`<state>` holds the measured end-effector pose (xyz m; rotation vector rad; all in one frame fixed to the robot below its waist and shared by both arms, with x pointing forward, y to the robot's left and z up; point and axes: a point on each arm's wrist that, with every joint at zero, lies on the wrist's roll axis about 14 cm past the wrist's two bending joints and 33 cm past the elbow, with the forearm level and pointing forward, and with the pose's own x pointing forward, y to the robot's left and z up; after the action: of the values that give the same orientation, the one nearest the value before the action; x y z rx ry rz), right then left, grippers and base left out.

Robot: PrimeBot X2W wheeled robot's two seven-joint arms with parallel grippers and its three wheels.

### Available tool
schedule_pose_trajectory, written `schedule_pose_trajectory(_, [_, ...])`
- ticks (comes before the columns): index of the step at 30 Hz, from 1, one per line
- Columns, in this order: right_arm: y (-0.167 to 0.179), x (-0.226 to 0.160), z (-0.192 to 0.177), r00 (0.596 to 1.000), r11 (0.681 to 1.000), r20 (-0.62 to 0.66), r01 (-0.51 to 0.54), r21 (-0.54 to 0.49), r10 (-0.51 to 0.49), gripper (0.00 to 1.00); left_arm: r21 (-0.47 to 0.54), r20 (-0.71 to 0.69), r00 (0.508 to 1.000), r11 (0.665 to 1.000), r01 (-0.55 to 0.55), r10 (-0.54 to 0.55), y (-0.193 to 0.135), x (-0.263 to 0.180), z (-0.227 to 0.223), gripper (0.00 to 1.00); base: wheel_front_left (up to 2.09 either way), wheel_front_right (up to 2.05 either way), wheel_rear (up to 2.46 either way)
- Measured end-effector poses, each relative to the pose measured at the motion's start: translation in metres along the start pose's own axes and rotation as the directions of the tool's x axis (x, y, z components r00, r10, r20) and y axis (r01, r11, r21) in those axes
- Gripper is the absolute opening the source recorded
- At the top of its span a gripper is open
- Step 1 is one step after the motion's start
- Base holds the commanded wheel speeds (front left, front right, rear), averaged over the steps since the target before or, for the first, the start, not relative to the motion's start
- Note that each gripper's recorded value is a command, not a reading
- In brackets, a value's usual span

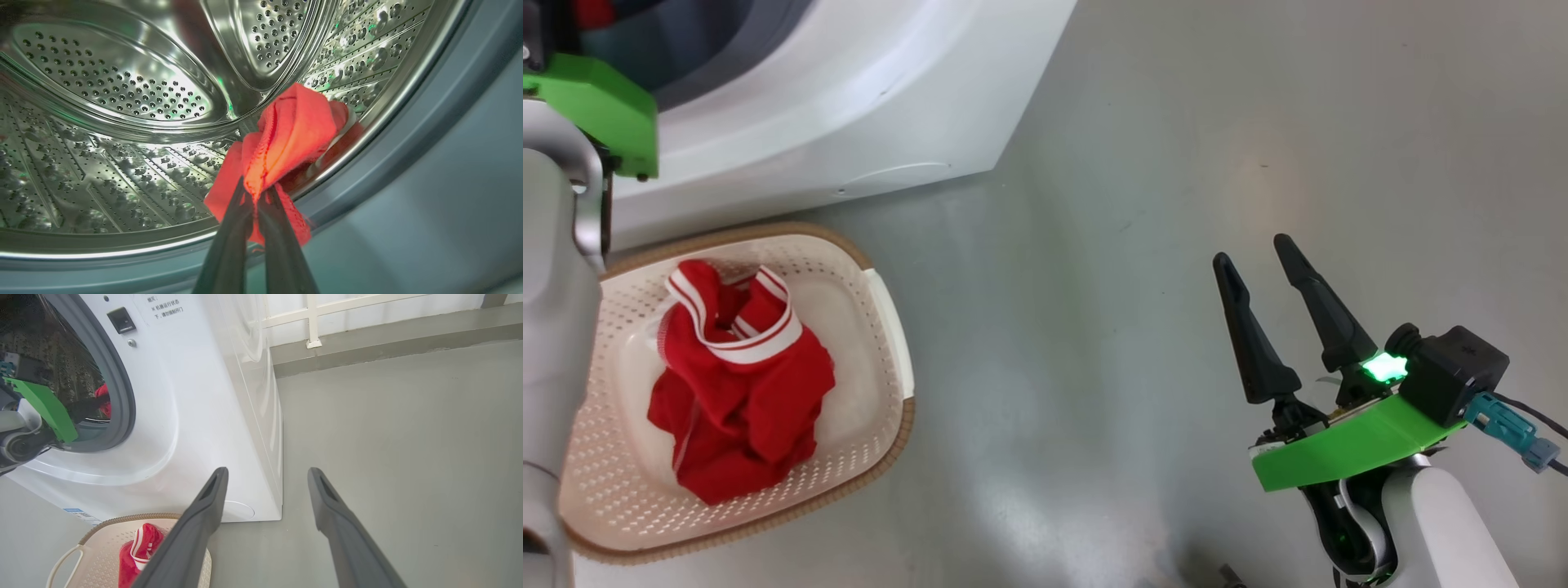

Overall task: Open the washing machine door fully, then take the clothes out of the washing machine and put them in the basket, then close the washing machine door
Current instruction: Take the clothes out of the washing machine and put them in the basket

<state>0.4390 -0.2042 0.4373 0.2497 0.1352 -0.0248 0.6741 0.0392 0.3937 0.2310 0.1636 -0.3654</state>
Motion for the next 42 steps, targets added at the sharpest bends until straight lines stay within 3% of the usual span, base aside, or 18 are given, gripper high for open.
schedule_pose_trajectory(17, [0.020,0.011,0.004,0.998,0.998,0.024,-0.061,0.025,0.060,1.00,-0.006,0.127,0.991,0.999,0.035,-0.034,-0.005,-0.038,0.027,0.00,0.00,0.00,0.00])
schedule_pose_trajectory(42, [0.053,0.010,0.027,0.986,0.988,0.073,-0.151,0.035,0.149,1.00,-0.121,0.293,0.950,0.990,-0.073,0.106,0.009,-0.151,0.077,0.00,0.00,0.00,0.00])
